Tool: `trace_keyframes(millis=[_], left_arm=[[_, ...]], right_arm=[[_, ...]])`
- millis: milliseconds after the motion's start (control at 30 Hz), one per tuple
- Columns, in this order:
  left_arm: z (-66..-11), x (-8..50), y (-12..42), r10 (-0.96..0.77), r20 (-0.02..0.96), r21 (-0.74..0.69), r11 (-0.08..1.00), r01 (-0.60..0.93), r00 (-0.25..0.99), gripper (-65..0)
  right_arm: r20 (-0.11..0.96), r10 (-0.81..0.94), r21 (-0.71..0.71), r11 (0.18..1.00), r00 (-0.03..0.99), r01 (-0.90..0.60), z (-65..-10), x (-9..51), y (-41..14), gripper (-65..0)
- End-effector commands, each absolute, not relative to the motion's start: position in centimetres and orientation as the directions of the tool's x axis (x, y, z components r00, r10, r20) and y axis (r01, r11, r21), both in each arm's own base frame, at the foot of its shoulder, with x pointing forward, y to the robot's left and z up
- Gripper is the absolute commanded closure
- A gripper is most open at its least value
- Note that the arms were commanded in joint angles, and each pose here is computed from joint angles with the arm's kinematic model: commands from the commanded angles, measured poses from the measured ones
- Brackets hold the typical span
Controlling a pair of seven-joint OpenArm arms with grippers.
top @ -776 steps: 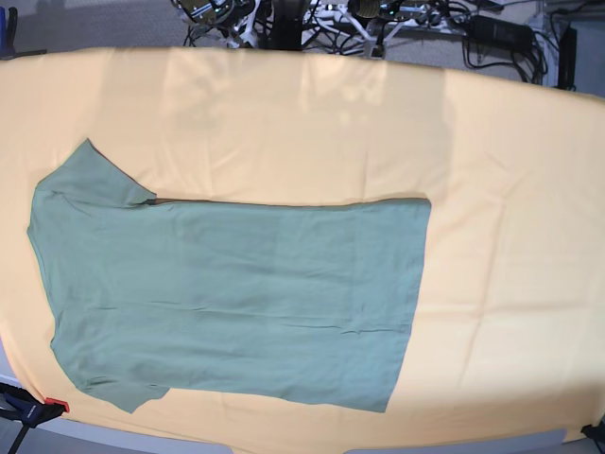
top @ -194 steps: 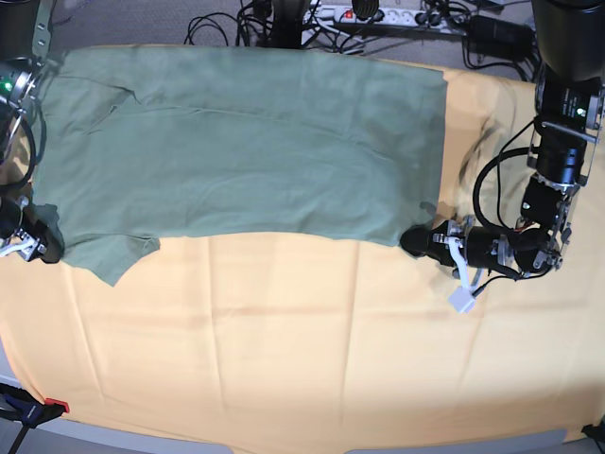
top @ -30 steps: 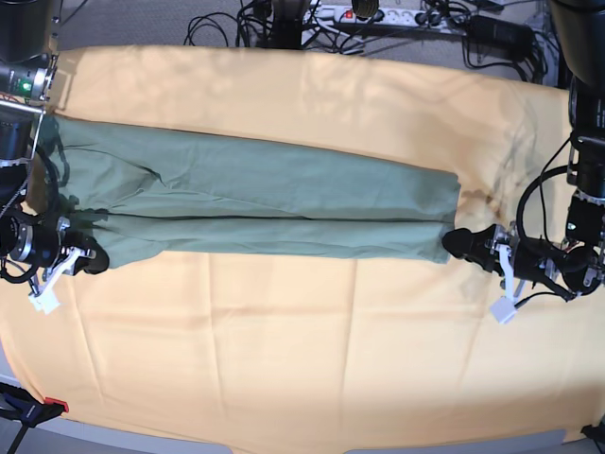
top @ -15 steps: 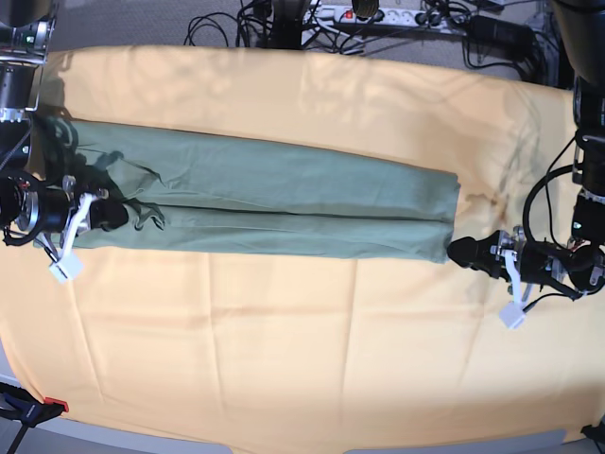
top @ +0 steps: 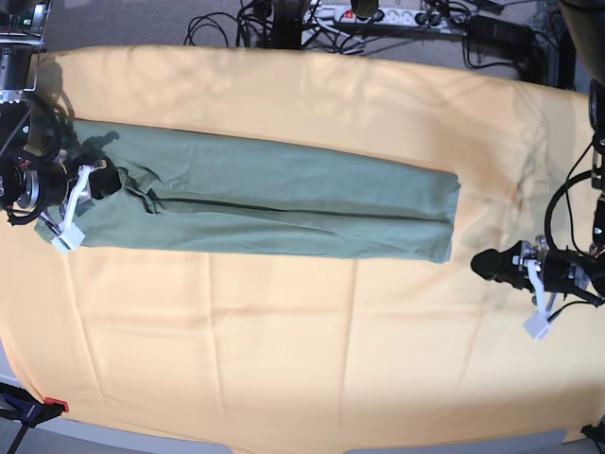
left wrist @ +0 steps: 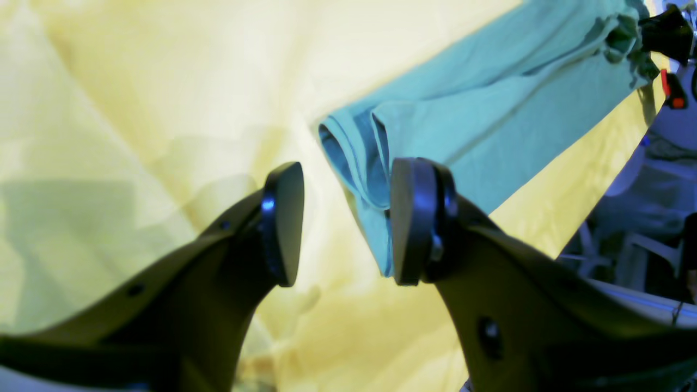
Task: Fold the T-shirt properly
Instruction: 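Move the right gripper to the shirt end and the left gripper aside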
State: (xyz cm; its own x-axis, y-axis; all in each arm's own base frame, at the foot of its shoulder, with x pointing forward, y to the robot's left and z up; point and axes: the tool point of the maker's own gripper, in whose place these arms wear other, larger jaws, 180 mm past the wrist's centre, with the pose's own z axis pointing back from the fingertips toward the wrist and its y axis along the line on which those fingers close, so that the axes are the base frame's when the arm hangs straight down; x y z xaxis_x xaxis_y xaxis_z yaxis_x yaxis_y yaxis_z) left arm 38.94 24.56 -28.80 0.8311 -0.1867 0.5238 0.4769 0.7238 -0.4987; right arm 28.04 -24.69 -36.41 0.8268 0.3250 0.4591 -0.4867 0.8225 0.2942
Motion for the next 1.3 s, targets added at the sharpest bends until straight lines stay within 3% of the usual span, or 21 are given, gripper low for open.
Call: trace_keyframes(millis=[0, 67, 233, 300, 367, 467, 700, 933, 1267], left_arm=[[-26.0, 40.3, 25.3, -0.166, 0.585, -0.472, 0.726, 0.5, 0.793, -28.0], [-24.9, 40.8, 25.8, -0.165, 0.602, -0.454, 0.734, 0.505, 0.781, -28.0], [-22.2, 41.7, 27.8, -0.153, 0.643, -0.407, 0.762, 0.503, 0.751, -28.0], [-21.0, 41.8, 29.0, -0.129, 0.665, -0.394, 0.776, 0.493, 0.735, -28.0], [-19.4, 42.0, 30.3, -0.089, 0.699, -0.386, 0.788, 0.479, 0.71, -28.0], [-16.7, 42.1, 32.4, -0.025, 0.751, -0.378, 0.803, 0.461, 0.66, -28.0], [-13.8, 41.4, 35.2, 0.132, 0.789, -0.438, 0.806, 0.398, 0.6, -28.0], [-20.6, 38.3, 35.7, 0.175, 0.683, -0.518, 0.801, 0.301, 0.709, -28.0], [-27.9, 35.7, 32.5, 0.212, 0.566, -0.62, 0.747, 0.242, 0.797, -28.0]], right_arm=[[0.478, 0.344, 0.255, 0.826, 0.808, -0.502, -35.0, 28.8, -25.8, -28.1], [0.495, 0.342, 0.268, 0.814, 0.799, -0.515, -33.9, 28.9, -25.8, -34.8], [0.649, 0.265, 0.334, 0.743, 0.713, -0.58, -27.8, 30.0, -25.0, -34.5], [0.669, 0.243, 0.319, 0.759, 0.702, -0.567, -26.9, 30.4, -25.8, -32.1], [0.69, 0.215, 0.319, 0.766, 0.691, -0.557, -26.5, 30.7, -26.0, -23.1], [0.703, 0.194, 0.325, 0.768, 0.684, -0.552, -26.3, 30.9, -26.0, -0.6], [0.717, 0.182, 0.239, 0.842, 0.673, -0.483, -29.0, 32.5, -26.4, 0.0], [0.655, 0.216, 0.179, 0.886, 0.724, -0.427, -33.7, 31.5, -26.1, 0.0], [0.6, 0.25, 0.116, 0.913, 0.76, -0.392, -37.9, 28.4, -27.0, 0.0]])
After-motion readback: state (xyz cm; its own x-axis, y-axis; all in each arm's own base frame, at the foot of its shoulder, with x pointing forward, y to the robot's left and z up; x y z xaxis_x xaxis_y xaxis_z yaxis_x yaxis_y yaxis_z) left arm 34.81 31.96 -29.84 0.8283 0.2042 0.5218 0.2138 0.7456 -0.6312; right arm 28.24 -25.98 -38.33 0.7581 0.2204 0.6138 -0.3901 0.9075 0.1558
